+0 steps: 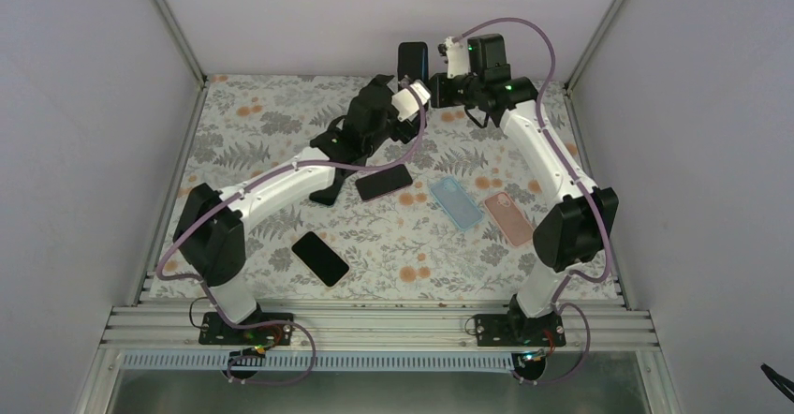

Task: Take the phone out of the phone case
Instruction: Remove the phone case from the phone.

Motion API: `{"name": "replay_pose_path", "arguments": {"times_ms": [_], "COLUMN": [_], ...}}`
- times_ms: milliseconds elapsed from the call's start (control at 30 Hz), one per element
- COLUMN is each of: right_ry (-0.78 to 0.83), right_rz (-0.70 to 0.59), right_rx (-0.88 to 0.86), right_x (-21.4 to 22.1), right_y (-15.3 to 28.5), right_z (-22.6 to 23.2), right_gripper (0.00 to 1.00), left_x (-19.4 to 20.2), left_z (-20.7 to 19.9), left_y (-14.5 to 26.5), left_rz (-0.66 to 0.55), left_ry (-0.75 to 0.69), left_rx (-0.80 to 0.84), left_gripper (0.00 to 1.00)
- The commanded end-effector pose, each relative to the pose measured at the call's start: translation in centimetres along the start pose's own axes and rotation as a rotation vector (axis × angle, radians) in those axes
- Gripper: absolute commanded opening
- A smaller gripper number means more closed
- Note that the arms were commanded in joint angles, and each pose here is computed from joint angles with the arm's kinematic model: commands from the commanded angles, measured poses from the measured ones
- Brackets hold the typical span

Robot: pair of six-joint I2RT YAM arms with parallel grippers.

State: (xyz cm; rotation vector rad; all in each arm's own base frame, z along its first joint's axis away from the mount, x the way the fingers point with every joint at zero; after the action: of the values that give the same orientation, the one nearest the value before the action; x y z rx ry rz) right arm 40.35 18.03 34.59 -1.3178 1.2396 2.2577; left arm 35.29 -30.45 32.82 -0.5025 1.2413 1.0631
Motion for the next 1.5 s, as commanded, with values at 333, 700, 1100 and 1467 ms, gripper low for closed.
{"name": "replay_pose_path", "arguments": {"times_ms": [333, 700, 1100, 1467], "right_ry": [0.049, 0.063, 0.063, 0.073], "right_rz": [-0.127, -0.110, -0.097, -0.017], "right_rx": [-0.030, -0.032, -0.058, -0.098], "right_x": [-2.0, -1.2, -1.0, 1.0], "right_y": [2.2, 1.7, 1.4, 0.1], "right_z": [1.5, 1.3, 1.6, 1.8], "right_gripper": [0.03, 0.03, 0.03, 0.03], "left_x": [-0.3, -1.4, -1.5, -3.7], "left_z": [2.1, 3.6, 4.6, 6.0], "left_y": [-1.2, 0.0, -0.3, 2.4], "left_rz": [0.009, -0.036, -0.042, -0.326], "left_ry": [0.075, 0.173, 0.200, 0.024], "left_rx": [-0.136, -0.050, -0.158, -0.578], "left_gripper": [1.00, 1.00, 1.00, 1.00]}}
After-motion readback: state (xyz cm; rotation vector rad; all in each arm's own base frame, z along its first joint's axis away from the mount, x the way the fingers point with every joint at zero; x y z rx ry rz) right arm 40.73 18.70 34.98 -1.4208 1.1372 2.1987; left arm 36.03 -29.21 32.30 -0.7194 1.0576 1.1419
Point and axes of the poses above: each gripper's point midway between its finger pads, its own y axis back along the fingers, its own z axis along the line the jaws close on, x = y × z, the point moved 8 cm from there along y, back along the fingers, and after that the axes turned 10 degrees about y, right-handed, at the moved point
